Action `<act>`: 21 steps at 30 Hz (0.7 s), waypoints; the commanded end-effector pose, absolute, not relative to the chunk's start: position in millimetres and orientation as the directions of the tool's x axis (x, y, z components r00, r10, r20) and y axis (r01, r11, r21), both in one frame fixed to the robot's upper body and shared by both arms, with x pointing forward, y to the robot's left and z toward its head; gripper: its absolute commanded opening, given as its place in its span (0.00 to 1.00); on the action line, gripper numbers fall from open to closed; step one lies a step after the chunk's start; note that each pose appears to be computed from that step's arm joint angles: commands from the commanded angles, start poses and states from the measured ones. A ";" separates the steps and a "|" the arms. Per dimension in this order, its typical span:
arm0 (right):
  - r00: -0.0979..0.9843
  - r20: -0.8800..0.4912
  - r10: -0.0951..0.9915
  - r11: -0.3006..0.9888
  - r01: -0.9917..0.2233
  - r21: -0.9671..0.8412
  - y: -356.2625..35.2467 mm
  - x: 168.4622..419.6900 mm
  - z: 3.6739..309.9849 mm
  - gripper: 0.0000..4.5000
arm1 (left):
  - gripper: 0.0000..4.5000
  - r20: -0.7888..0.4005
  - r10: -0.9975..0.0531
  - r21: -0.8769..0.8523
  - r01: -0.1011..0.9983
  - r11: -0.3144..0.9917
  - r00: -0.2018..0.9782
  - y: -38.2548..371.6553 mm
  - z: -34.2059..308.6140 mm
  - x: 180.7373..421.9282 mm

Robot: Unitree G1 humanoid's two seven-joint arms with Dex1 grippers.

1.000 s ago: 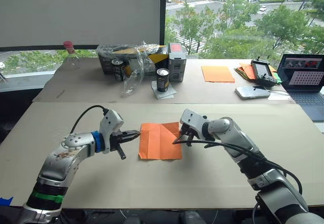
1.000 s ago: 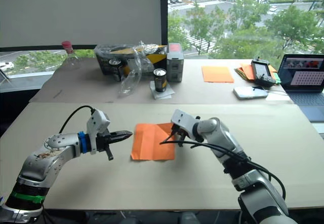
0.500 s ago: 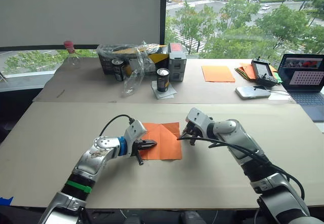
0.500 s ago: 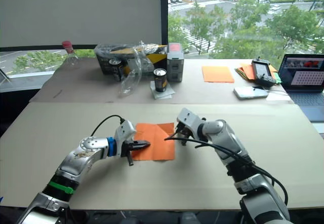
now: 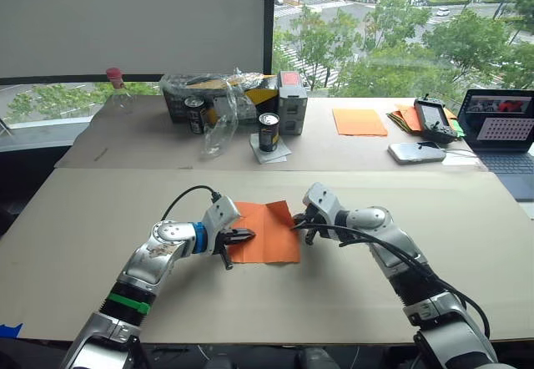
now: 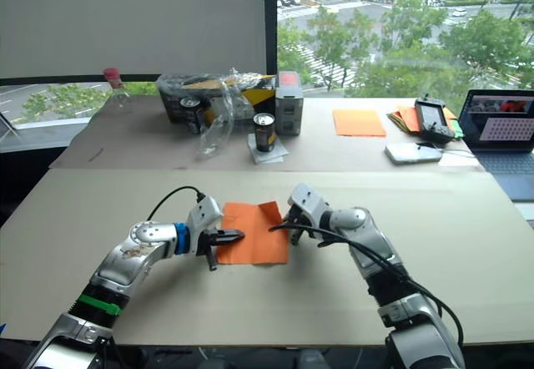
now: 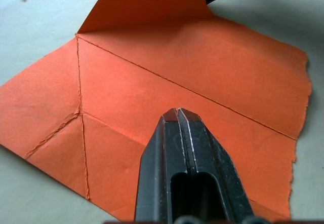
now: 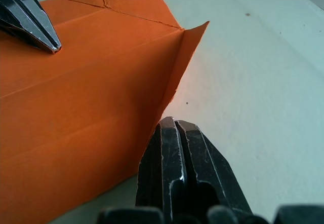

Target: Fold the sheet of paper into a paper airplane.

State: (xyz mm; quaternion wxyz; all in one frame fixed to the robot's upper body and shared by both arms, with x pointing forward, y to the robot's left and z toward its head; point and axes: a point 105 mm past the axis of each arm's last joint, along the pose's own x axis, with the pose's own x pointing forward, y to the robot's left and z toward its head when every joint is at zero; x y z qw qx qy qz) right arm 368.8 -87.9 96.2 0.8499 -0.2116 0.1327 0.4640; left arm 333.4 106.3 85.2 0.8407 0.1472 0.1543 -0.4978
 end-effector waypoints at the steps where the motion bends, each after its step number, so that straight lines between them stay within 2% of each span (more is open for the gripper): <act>1: 0.527 -0.427 0.735 0.460 -0.850 -0.256 -92.7 373.4 100.2 0.01 | 0.00 -0.401 -0.792 0.107 0.882 0.458 0.460 108.6 87.5 330.7; 4: 0.478 -0.464 0.745 0.407 -0.878 -0.251 -95.9 369.4 96.7 0.01 | 0.00 -0.400 -0.794 0.105 0.884 0.456 0.457 107.9 87.2 330.0; 7: 0.533 -0.461 0.710 0.428 -0.846 -0.318 -104.6 378.3 105.2 0.01 | 0.00 -0.397 -0.795 0.108 0.883 0.457 0.459 107.6 88.0 330.8; 12: 0.590 -0.423 0.688 0.503 -0.807 -0.308 -118.8 380.5 125.1 0.01 | 0.00 -0.387 -0.795 0.114 0.880 0.462 0.467 107.8 90.3 332.6; 16: 0.609 -0.396 0.688 0.571 -0.790 -0.223 -127.1 371.4 138.6 0.27 | 0.00 -0.373 -0.799 0.111 0.878 0.466 0.472 107.3 92.6 333.6; 21: 0.585 -0.396 0.707 0.621 -0.782 -0.048 -124.5 354.6 127.3 0.65 | 0.00 -0.370 -0.807 0.107 0.884 0.454 0.459 102.9 92.3 332.8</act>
